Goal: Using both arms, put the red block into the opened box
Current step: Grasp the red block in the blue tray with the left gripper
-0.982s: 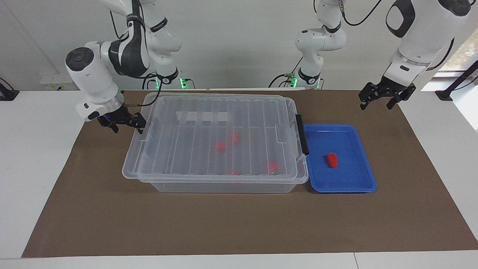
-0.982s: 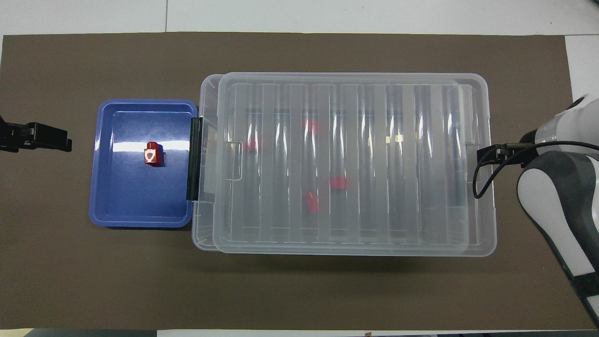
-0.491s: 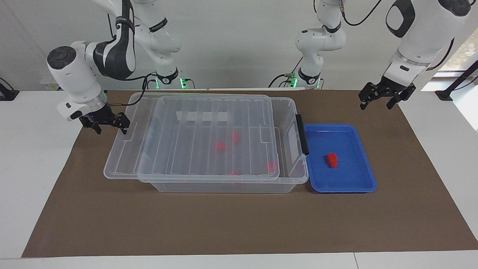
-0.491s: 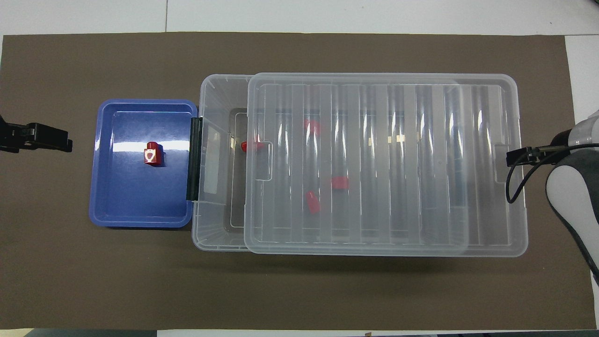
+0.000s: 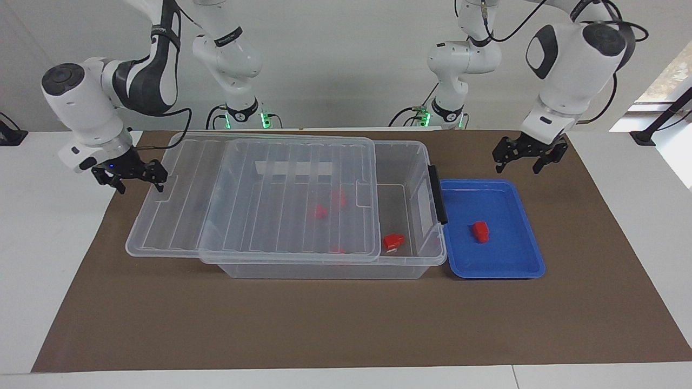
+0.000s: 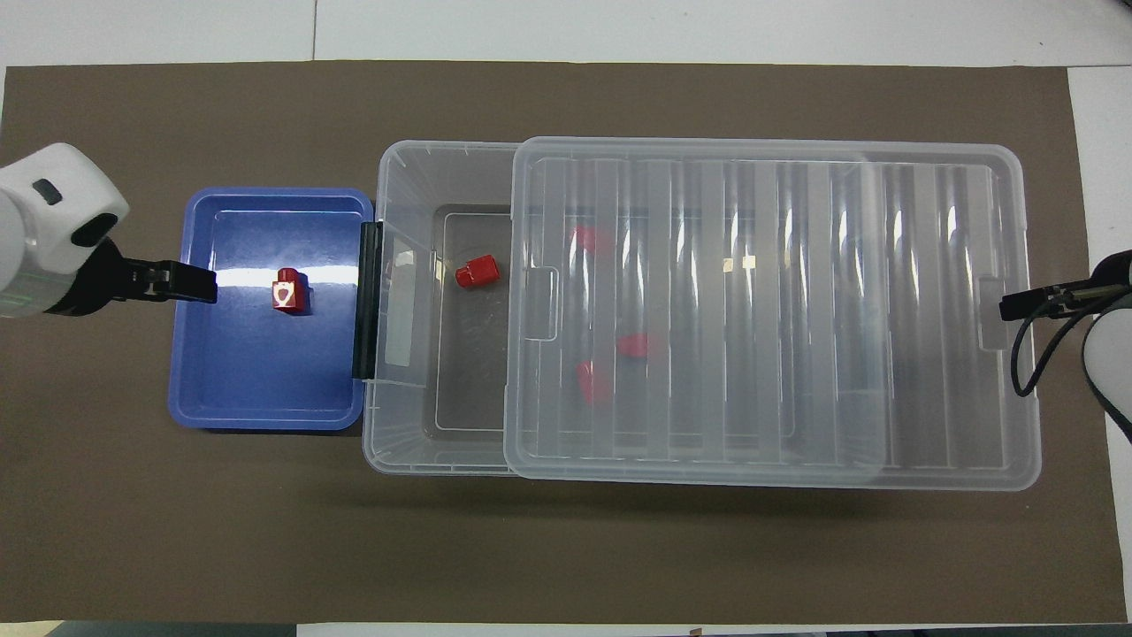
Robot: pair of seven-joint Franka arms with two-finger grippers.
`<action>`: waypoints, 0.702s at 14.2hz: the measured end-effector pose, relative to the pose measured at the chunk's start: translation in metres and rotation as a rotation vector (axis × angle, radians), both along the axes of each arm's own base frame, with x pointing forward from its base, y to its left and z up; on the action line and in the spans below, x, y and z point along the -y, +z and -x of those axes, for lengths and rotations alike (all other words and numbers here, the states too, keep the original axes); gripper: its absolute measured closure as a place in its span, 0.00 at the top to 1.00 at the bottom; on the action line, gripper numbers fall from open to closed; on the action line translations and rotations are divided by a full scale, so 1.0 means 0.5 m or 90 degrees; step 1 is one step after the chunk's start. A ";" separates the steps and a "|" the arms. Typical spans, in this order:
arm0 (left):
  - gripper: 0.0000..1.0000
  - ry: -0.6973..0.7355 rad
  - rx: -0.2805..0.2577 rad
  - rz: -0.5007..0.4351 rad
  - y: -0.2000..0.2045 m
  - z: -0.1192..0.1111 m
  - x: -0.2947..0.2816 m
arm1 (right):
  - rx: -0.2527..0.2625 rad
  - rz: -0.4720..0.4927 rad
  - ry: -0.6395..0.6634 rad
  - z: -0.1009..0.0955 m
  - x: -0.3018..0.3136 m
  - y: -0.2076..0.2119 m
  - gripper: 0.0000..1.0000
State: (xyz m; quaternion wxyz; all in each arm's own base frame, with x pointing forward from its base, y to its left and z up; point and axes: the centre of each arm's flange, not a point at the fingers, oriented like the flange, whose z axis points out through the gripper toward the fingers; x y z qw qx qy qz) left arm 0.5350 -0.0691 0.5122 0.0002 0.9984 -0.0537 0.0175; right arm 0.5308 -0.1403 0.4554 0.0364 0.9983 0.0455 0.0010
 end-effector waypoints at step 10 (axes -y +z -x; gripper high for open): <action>1.00 0.020 0.044 0.014 -0.365 -0.032 0.040 | 0.001 0.009 0.028 0.016 0.064 0.003 1.00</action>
